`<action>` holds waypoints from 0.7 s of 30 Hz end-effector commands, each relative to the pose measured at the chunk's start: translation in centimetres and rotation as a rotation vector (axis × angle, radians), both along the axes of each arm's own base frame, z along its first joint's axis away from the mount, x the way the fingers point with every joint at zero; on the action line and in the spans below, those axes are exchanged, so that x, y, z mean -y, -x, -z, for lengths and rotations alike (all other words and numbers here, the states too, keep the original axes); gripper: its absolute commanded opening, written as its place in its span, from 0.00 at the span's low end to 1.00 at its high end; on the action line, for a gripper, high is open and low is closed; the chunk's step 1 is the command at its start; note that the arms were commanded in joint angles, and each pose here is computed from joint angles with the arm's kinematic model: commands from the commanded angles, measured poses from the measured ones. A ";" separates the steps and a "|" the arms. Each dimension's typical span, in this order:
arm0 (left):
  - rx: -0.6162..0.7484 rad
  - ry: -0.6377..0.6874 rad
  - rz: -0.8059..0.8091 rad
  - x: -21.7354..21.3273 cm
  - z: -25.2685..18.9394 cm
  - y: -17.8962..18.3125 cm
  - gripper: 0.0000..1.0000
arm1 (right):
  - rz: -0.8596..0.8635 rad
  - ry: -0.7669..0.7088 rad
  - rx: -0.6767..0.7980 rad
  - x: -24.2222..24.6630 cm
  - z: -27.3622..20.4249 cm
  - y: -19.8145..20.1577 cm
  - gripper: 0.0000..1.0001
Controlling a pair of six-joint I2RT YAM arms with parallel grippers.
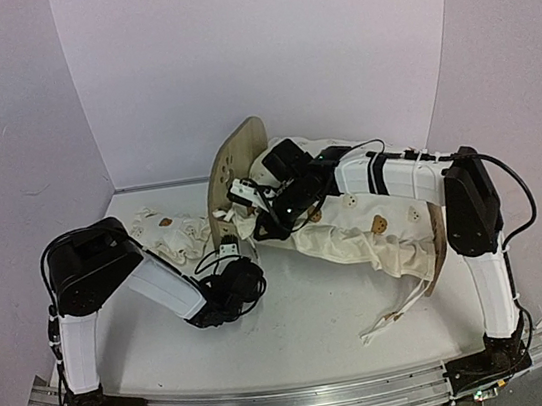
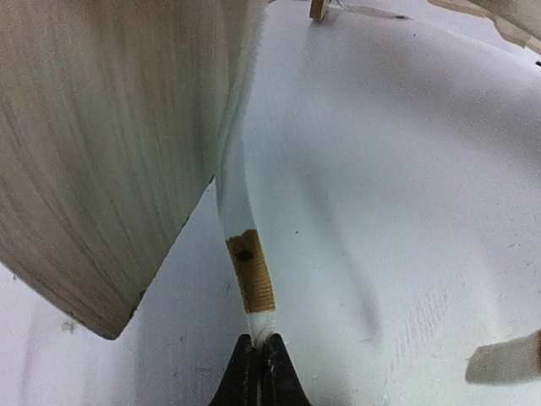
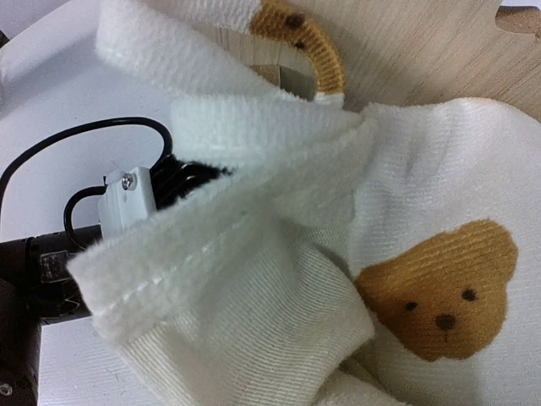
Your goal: Set up the pet bed
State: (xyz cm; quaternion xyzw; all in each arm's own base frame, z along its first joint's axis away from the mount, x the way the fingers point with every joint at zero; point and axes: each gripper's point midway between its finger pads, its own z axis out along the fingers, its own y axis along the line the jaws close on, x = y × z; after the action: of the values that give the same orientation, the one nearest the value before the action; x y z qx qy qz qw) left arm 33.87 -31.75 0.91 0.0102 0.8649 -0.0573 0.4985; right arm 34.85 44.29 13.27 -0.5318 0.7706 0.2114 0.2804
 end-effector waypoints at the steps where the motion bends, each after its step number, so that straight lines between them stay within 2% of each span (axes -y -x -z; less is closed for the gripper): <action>1: -0.112 -0.132 0.124 -1.6 -0.1 3.2 0.00 | 0.002 -0.291 0.170 -1.6 -13.7 -0.2 0.00; 4: -0.116 -0.025 0.280 0.3 -4.3 4.7 0.00 | 0.005 -0.252 0.147 -1.1 -11.5 0.1 0.00; 9: -0.221 0.138 0.473 2.3 -5.5 8.3 0.00 | 0.015 -0.220 0.134 -0.7 -8.3 0.2 0.00; 15: -0.200 0.196 0.472 0.8 -7.2 9.4 0.00 | 0.027 -0.161 0.141 0.1 -6.1 0.1 0.00; 21: -0.197 0.269 0.519 0.7 -9.1 10.6 0.00 | 0.028 -0.165 0.147 0.1 -6.4 0.1 0.00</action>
State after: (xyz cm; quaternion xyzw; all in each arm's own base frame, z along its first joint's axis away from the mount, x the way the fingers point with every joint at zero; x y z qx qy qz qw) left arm 23.84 -31.53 6.86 0.1613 0.8828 -0.2410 0.3696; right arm 32.96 43.02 9.71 -0.5440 0.7702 0.2014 0.2653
